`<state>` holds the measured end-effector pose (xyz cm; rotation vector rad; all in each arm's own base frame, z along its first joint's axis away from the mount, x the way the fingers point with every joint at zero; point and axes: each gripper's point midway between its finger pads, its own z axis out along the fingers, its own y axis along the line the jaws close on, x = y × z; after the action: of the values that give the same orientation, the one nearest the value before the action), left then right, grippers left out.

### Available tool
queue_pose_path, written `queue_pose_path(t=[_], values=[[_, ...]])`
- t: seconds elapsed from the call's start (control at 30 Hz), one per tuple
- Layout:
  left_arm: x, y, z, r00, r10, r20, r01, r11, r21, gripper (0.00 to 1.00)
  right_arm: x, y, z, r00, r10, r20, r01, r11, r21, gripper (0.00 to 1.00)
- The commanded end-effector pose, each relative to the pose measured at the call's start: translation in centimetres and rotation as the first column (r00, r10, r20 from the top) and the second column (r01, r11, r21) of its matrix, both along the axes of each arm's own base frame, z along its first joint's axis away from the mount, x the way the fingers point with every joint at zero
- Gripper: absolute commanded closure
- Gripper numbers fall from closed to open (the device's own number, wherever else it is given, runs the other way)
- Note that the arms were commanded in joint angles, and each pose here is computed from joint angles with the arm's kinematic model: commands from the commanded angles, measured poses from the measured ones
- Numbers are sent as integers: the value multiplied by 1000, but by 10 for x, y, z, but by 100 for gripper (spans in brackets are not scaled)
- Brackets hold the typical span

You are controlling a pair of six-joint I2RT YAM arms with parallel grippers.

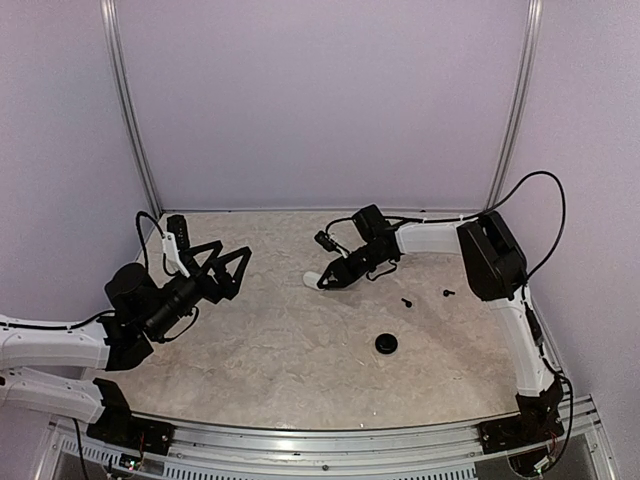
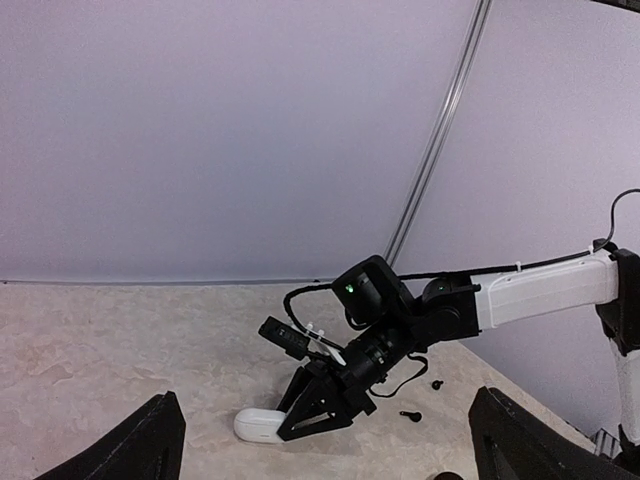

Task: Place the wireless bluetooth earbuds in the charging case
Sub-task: Place the charging case with the earbuds at the center of the board, then pick up the charging case from the center of the board.

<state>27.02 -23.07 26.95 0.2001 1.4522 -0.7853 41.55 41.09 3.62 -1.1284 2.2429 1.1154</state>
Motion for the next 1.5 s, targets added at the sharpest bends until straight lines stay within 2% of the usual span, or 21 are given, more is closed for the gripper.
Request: queue_pose_path(t=[0.0,0.13,0.2,0.33,0.47,0.67,0.83,0.93,1.03,1.2,1.33,1.47], values=[[4,3,-3,1000,23,-1,-23,999,24,1,11,-5,5,999,-32,42,33,999,-38,61],[6,3,-4,999,32,-10,-32,999,33,1,22,-14,22,992,-73,107,79,995,-58,40],[8,3,-5,999,36,-17,-35,999,39,1,27,-19,36,983,-99,155,110,992,-68,32],[8,-1,-7,1000,19,-24,-18,999,44,1,35,-35,82,941,-155,300,183,981,-70,23],[7,-3,-7,1000,8,-28,-7,999,42,1,33,-59,132,871,-218,441,264,963,-47,14],[6,-9,-9,999,-16,-48,19,998,62,1,-4,-100,158,812,-280,513,341,940,-26,1],[1,-15,-14,997,-51,-52,55,995,80,1,-45,-138,164,781,-348,519,409,913,-4,0],[-3,-20,-17,996,-75,-46,80,991,106,1,-77,-145,155,831,-329,448,372,928,-9,0],[-4,-24,-23,995,-85,-50,91,987,133,1,-106,-145,137,897,-308,316,333,942,-29,0],[-4,-25,-29,994,-88,-60,96,985,145,1,-133,-154,102,910,-323,260,365,921,-133,3],[-4,-31,-36,991,-107,-75,117,982,147,1,-151,-153,60,926,-270,263,342,895,-286,7],[-1,-36,-40,990,-117,-80,128,979,160,1,-165,-147,29,942,-239,236,315,870,-378,11]])
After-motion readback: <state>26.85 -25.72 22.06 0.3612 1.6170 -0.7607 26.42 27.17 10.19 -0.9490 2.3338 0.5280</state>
